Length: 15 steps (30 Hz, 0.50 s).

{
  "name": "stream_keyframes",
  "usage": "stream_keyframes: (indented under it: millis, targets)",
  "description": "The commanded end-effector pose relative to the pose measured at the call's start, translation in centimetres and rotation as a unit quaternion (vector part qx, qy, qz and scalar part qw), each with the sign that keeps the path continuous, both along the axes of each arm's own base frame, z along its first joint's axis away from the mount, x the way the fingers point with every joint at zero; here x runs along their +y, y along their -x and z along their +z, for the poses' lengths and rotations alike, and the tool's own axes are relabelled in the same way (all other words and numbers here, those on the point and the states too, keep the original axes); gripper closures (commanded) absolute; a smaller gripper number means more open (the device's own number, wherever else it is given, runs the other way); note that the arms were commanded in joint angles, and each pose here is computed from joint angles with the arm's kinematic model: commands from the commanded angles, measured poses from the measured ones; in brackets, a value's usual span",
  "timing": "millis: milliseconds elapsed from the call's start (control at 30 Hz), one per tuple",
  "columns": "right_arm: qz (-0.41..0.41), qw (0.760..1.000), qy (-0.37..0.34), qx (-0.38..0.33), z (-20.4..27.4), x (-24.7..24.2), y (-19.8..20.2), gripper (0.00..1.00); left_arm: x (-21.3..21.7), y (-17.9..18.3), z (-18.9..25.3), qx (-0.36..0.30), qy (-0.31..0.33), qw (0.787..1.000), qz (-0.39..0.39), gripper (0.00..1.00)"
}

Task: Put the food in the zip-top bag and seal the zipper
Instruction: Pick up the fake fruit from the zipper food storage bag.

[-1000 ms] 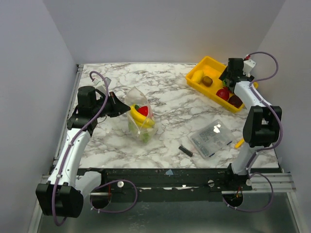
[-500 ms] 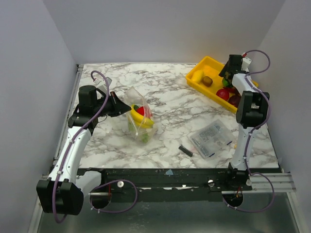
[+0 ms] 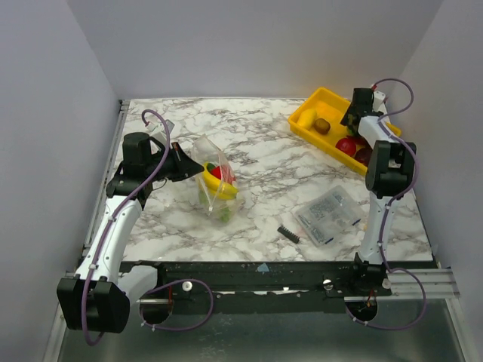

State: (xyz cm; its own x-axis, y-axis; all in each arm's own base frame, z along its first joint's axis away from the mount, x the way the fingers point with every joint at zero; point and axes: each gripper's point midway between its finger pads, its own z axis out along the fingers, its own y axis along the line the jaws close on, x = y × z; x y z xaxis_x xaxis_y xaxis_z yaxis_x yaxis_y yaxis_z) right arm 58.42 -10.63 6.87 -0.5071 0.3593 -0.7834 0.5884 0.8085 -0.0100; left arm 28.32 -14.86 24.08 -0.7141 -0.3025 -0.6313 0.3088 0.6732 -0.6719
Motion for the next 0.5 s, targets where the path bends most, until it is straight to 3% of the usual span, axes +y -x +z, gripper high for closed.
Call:
stream_keyframes:
  millis: [0, 267, 467]
  targets:
    - [0.020, 0.999, 0.011, -0.038, 3.5, 1.0, 0.3, 0.49, -0.2, 0.1, 0.1, -0.006, 0.002, 1.000, -0.009, 1.00]
    - [0.075, 0.995, 0.001, -0.063, 7.5, 6.3, 3.0, 0.66, -0.4, 0.4, 0.8, -0.018, 0.009, 1.000, -0.018, 1.00]
    - [0.163, 0.982, 0.029, -0.090, 10.2, 13.5, 6.8, 0.69, -0.5, 0.6, 1.7, -0.045, 0.012, 0.999, -0.019, 1.00]
